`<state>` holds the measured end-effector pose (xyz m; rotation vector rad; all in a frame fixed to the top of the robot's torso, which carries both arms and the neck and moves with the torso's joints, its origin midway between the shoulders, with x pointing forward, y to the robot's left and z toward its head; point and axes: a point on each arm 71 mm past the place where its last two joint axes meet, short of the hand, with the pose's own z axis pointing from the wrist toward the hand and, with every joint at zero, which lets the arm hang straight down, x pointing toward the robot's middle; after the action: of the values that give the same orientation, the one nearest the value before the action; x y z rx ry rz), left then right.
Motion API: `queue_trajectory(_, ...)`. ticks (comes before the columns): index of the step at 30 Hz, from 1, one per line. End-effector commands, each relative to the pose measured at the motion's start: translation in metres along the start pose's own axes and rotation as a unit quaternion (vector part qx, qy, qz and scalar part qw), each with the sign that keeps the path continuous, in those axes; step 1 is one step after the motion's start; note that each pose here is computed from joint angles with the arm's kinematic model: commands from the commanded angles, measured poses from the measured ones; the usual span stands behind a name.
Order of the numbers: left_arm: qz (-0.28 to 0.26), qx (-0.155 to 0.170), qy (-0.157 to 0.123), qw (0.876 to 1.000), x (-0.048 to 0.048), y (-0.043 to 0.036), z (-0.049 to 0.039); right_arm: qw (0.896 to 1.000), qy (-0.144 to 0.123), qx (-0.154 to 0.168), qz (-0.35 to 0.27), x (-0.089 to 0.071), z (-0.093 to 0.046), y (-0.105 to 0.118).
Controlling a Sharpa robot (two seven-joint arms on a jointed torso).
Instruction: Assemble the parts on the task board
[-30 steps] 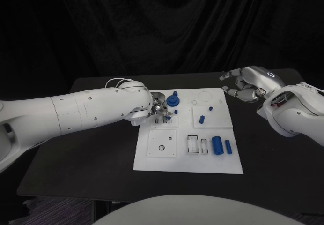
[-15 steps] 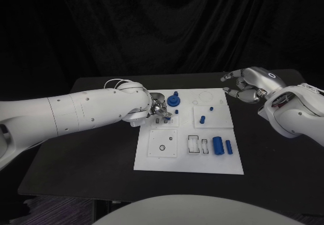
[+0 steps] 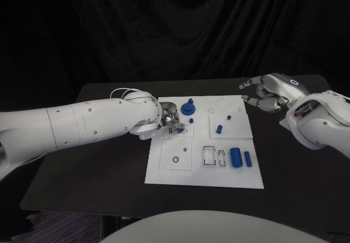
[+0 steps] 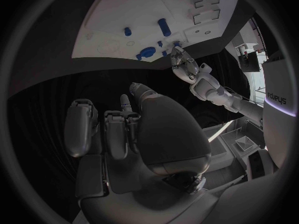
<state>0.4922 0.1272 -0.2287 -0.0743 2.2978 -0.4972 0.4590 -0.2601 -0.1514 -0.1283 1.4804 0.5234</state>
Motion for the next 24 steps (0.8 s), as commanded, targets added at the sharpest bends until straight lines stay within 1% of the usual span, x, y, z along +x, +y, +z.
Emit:
queue_trajectory(1, -0.006, 0.003, -0.005, 1.000, 0.0015, 0.0001, -0.0005, 1.000, 0.006, 0.012, -0.001, 0.0015, -0.0008, -0.0021)
queue_trajectory(13, -0.013, 0.000, -0.005, 1.000, 0.0074, 0.0067, -0.0002, 1.000, 0.012, 0.016, -0.002, 0.0023, -0.0012, -0.0031)
queue_trajectory(19, -0.022, 0.008, -0.016, 1.000, 0.0080, 0.0092, 0.0002, 1.000, 0.015, 0.016, -0.002, 0.0027, -0.0012, -0.0030)
queue_trajectory(24, -0.028, 0.019, -0.027, 0.999, 0.0077, 0.0092, -0.0001, 1.000, 0.017, 0.017, -0.002, 0.0030, -0.0014, -0.0034)
